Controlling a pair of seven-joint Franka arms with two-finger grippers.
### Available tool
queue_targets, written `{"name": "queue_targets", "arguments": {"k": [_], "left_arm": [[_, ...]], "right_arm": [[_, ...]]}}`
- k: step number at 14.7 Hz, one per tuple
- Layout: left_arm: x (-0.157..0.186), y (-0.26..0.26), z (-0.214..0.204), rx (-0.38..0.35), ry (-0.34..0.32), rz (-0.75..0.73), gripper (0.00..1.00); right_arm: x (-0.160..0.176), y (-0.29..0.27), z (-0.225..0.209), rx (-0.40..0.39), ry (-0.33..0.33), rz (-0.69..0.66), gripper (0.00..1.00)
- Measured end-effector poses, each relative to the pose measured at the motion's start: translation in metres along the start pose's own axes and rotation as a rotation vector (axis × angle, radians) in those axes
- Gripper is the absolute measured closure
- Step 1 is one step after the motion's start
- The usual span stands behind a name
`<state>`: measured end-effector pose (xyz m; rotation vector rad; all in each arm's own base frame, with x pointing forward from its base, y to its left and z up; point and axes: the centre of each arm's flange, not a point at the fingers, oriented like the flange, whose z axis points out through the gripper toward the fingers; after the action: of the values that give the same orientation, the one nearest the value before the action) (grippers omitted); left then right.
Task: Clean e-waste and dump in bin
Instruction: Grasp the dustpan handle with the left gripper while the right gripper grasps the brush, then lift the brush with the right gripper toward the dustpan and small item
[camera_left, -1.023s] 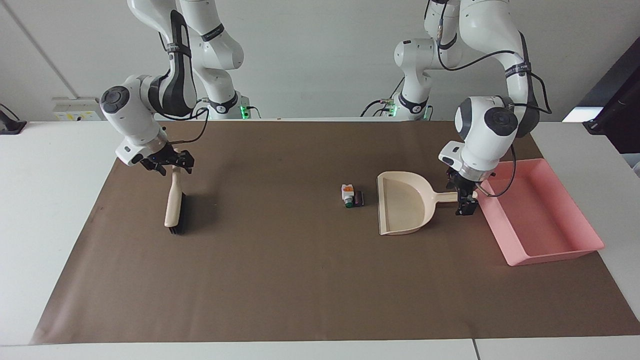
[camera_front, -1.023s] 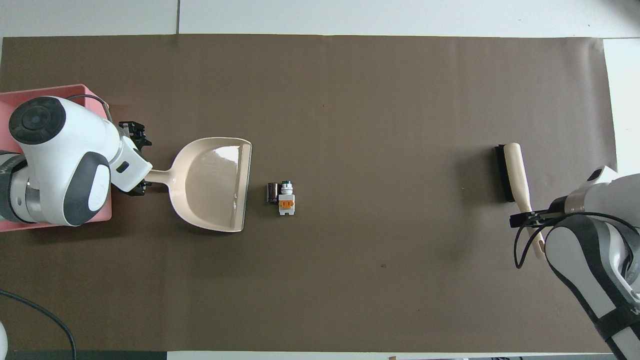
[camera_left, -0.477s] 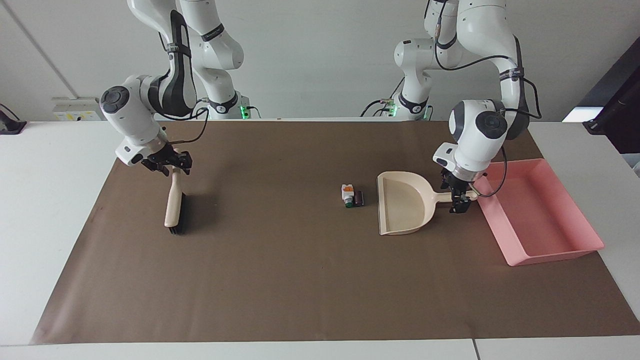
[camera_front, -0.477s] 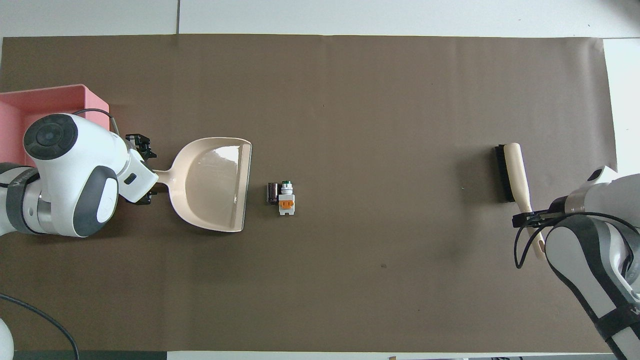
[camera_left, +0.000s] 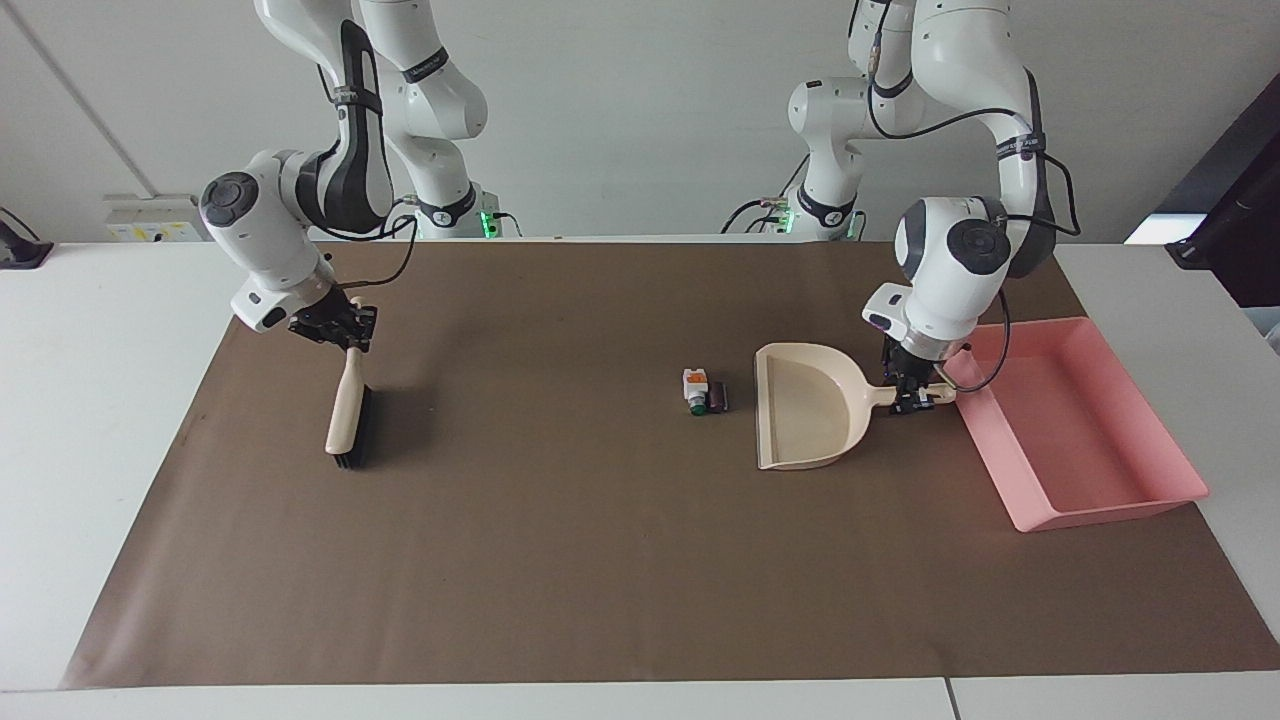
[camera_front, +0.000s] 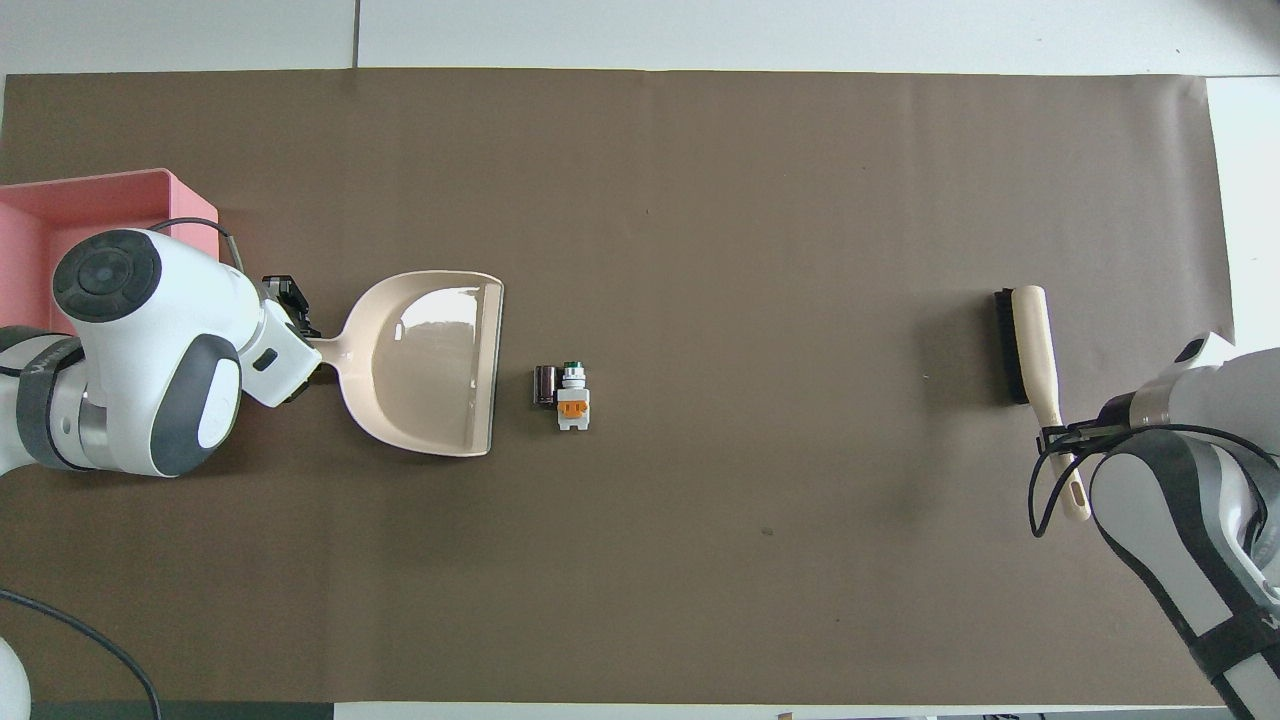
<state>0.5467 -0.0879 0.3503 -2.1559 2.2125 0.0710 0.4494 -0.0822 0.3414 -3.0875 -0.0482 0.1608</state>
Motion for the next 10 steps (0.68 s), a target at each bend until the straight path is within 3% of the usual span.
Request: {"name": "queue_targets", "arguments": {"k": [5,10], "left_arm": [[-0.001,-0.002,-0.007,0.005,-0.001,-0.002,0.67],[-0.004,-0.005,-0.042,-0.024,-0.026,-0.002,0.67]], "right_arm": [[0.01,-0.019,-0.022,0.0,-0.027,0.073,0.74],[0.029,-0.128,-0.063,-0.027,-0.003,0.142,0.74]]}}
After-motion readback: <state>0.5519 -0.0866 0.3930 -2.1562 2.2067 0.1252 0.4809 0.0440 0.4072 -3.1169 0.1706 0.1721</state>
